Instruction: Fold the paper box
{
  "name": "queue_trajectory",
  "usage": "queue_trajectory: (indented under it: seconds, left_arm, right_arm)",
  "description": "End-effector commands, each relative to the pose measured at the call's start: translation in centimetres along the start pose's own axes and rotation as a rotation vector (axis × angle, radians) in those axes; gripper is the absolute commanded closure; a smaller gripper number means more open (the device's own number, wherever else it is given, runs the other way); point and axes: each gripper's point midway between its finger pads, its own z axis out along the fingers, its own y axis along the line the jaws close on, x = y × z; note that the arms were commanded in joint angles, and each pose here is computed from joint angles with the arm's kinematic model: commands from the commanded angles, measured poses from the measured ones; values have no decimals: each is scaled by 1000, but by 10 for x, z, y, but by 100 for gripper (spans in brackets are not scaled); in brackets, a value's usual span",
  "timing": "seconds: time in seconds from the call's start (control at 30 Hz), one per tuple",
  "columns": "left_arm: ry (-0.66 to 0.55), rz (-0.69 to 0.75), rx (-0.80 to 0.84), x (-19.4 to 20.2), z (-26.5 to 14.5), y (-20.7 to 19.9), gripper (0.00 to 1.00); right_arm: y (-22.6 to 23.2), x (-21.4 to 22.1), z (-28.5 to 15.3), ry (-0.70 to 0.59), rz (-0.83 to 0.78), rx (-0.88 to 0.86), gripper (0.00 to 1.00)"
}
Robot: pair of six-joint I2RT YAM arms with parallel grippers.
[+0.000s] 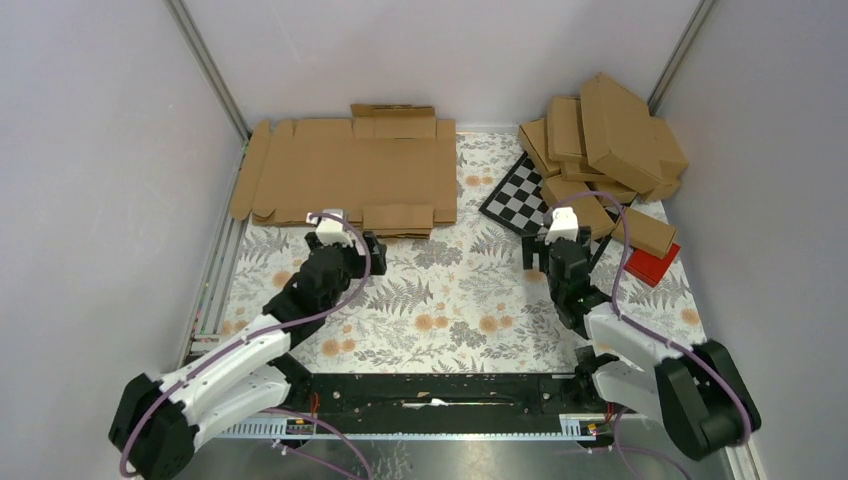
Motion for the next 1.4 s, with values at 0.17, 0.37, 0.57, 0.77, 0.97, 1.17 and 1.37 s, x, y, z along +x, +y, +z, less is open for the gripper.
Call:
queue_trajectory:
  seconds: [0.17, 0.37, 0.57, 0.77, 0.97, 1.17, 1.37]
  left_arm:
    - [-289, 276, -351, -40, 23, 85, 1]
    - [-335, 304, -436, -27, 32, 138, 3]
    - [-302, 267, -345, -22, 53, 152, 10]
    - [-316, 218, -325, -16, 64, 171, 12]
    - [-283, 217, -312, -11, 73, 175, 1]
    - [-281, 219, -306, -11, 74, 174, 1]
    - [-285, 218, -308, -12, 74, 175, 1]
  right_arm:
    - [-52, 19, 33, -116, 182, 164, 0]
    - [-64, 24, 51, -123, 110, 233, 0]
    - [-69, 28, 60, -102, 137, 224, 0]
    - [-72, 29, 59, -110, 161, 244, 0]
    - [-67, 29, 62, -98, 151, 201, 0]
    - [-65, 30, 64, -90, 155, 178, 0]
    - [-70, 32, 53, -128, 180, 189, 1]
